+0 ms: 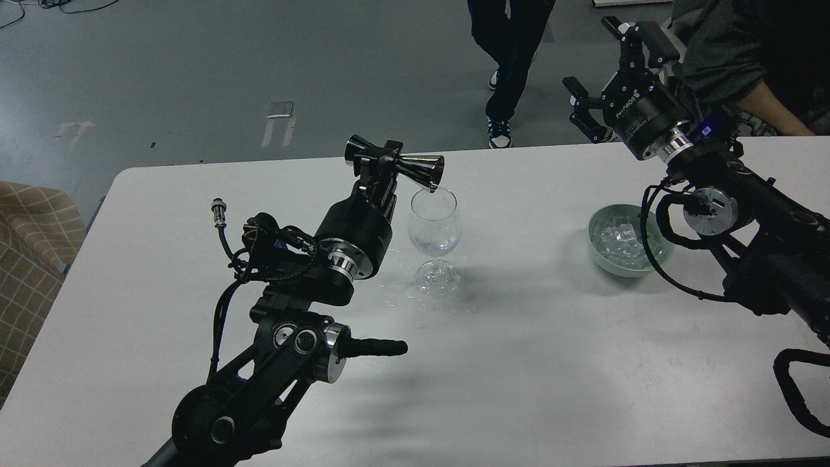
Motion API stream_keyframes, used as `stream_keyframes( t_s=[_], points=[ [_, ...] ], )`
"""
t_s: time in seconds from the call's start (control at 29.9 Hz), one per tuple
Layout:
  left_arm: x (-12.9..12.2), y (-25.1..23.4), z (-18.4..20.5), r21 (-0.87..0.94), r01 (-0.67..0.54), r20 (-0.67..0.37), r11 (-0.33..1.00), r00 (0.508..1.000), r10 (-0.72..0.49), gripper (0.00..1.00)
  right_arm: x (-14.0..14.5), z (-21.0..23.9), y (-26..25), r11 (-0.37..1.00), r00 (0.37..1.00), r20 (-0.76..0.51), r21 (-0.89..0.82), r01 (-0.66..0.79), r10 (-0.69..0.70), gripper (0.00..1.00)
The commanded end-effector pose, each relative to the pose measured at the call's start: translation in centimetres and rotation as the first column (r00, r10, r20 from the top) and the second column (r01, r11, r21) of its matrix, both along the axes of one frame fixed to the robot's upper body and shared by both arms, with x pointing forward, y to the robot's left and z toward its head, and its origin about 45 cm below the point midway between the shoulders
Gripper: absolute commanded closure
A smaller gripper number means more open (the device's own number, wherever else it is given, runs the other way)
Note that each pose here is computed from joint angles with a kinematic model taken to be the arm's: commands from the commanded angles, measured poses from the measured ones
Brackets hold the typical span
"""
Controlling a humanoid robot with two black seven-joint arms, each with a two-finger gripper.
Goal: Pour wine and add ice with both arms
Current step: 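Tilt the jigger over the wine glass rim to pour, then turn the jigger upright and carry it back toward its spot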
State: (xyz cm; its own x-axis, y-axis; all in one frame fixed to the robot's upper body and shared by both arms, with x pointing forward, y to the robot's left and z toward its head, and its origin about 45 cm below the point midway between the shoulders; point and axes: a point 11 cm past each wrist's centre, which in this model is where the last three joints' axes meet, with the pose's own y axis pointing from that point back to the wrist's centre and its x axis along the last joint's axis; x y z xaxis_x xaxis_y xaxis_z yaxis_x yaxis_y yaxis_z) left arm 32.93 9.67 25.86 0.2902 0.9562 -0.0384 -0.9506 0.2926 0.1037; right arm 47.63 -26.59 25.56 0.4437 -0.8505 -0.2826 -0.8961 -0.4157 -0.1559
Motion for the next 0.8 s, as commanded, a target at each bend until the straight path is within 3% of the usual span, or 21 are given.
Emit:
stream_keyframes(
  t_s=[0.0, 0.33, 0.77],
  points=[
    [0.2, -0.1, 0.4, -0.058, 0.005, -0.037, 0.998, 0.999, -0.007, 0.99, 0.0, 0.0, 0.0, 1.0, 1.0, -0.001, 0.0, 0.0, 0.0, 0.0],
    [3.9, 5.4, 4.5, -0.367, -0.127, -0.164, 0.921, 0.984, 0.071, 0.98, 0.0, -0.1, -0.2, 1.0, 1.0, -0.002, -0.002, 0.002, -0.002, 0.0],
    [5.0, 10.8, 7.8, -0.694, -0.202, -0.241, 0.691, 0.97, 0.041, 0.97, -0.1, -0.2, -0.2, 1.0, 1.0, -0.003, -0.002, 0.003, -0.003, 0.0]
  ],
)
